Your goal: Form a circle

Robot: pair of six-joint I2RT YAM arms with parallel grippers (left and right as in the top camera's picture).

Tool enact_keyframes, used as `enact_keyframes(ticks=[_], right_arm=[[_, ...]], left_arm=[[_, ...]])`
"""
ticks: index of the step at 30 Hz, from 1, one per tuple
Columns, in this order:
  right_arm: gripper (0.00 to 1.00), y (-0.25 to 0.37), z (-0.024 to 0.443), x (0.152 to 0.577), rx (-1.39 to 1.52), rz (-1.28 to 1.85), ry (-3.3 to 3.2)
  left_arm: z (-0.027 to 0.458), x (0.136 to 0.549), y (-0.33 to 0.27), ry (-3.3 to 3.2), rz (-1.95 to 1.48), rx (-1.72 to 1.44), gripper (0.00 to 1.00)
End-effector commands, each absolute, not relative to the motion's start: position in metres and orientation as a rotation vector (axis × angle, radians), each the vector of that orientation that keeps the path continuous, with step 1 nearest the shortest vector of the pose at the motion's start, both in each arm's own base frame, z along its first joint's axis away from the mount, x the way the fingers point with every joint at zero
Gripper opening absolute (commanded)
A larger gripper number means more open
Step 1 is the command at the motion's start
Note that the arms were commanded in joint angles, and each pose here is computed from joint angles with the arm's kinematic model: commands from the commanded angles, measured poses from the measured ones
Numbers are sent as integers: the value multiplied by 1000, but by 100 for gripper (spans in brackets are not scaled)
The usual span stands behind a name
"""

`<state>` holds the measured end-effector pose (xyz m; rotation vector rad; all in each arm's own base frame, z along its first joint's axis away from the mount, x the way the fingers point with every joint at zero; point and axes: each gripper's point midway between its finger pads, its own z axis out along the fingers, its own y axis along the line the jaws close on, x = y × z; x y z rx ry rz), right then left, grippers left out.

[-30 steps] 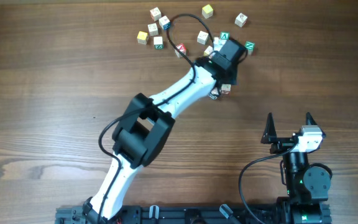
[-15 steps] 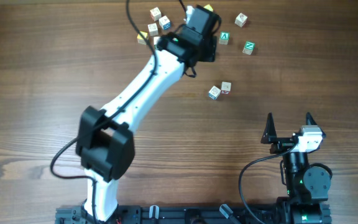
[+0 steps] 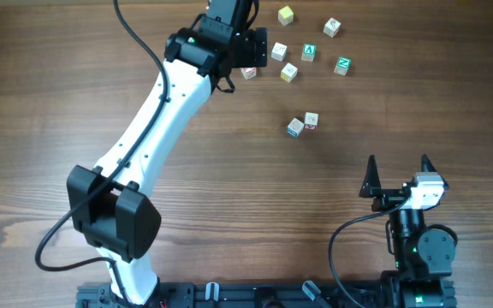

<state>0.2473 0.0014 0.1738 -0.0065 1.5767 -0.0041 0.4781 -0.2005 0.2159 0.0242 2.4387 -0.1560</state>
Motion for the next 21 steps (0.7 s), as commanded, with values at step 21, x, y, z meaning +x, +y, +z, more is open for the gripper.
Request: enact_keyframes(ticks=[21], right_arm=[[99, 5, 176, 247, -35, -2, 1564]], left_arm=[[232, 477, -196, 2410, -153, 23, 100]])
